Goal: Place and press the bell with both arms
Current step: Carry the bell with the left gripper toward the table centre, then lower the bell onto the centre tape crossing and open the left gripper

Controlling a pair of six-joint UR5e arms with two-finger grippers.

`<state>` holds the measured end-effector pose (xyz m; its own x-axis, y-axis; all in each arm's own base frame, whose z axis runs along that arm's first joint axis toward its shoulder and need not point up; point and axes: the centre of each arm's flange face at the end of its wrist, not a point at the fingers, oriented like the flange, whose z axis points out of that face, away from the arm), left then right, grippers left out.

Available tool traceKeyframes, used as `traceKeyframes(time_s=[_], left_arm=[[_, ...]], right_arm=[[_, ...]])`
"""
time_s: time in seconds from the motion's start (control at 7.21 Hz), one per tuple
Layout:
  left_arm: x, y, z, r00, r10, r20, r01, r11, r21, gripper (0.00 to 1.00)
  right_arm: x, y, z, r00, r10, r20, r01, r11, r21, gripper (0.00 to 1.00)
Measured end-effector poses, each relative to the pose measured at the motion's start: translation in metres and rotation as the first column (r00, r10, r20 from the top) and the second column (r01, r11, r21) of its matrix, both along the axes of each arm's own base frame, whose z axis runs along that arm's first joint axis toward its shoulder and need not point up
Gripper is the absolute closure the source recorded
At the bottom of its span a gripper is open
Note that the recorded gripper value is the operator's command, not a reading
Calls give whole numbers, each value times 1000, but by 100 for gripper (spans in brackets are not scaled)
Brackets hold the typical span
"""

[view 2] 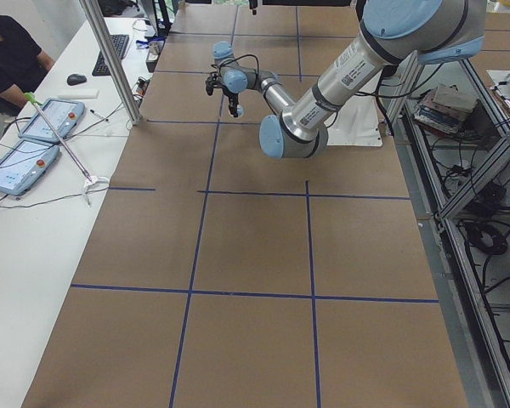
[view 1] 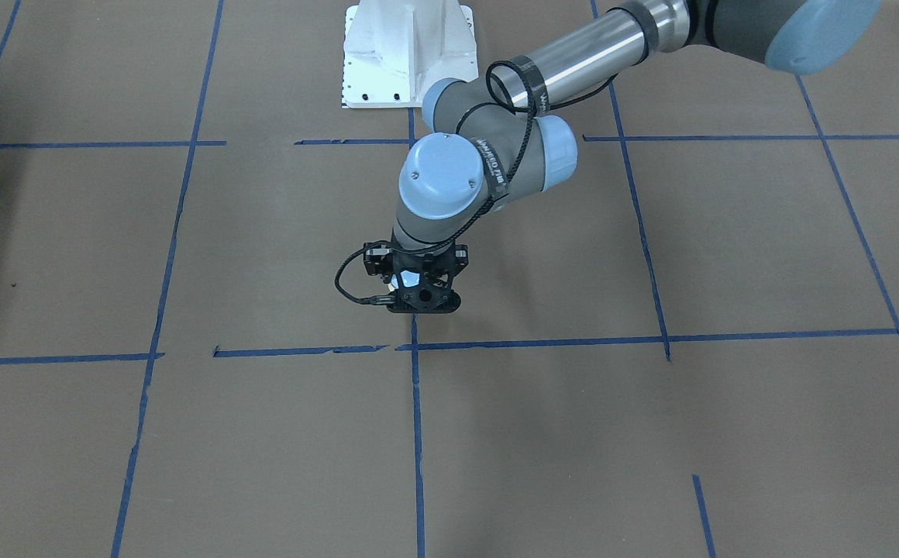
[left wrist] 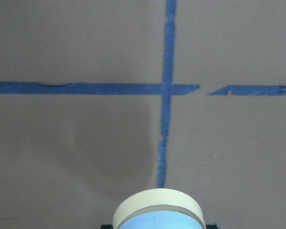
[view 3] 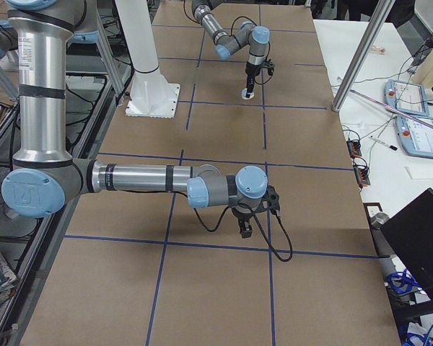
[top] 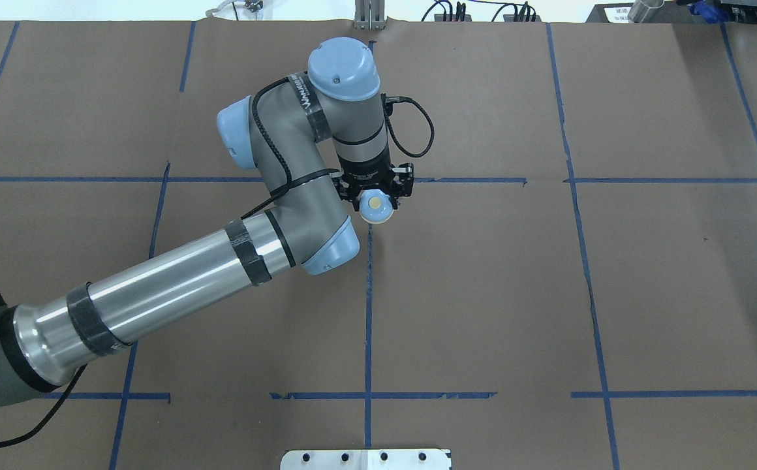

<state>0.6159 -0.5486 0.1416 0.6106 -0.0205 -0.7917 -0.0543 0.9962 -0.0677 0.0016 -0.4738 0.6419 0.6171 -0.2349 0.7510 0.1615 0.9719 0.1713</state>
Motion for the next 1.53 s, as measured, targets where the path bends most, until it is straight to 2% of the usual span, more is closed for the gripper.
traceKeyframes(time_s=[0.28,0.69,0.83,0.97,1.11,1.25,1.39,1.53], left_arm=[[11,1,12,997,9,79,-6,999,-47,83],[31,22,27,994,49,101,-43,997,-61,75],[33,24,27,994,53,99,-47,997,-58,64],[33,24,26,994,54,95,-49,997,-54,41],[33,24,26,994,51,92,-47,998,-49,30],[33,23,27,995,45,94,-41,998,-43,8],[33,22,28,995,35,96,-32,999,-31,0],[33,21,29,995,23,98,-21,1000,-16,0]], right_arm=[[0,1,1,1000,1,-1,-1,1000,-3,0],[0,1,0,1000,2,0,-2,1000,-3,0],[0,1,0,1000,2,1,-2,1000,-3,0],[0,2,0,1000,2,1,-2,1000,-3,0],[0,2,0,1000,2,1,-2,1000,-3,0],[0,2,0,1000,2,1,-2,1000,-3,0],[0,2,0,1000,1,1,-1,1000,-2,0],[0,1,-1,1000,1,1,-1,1000,0,0]])
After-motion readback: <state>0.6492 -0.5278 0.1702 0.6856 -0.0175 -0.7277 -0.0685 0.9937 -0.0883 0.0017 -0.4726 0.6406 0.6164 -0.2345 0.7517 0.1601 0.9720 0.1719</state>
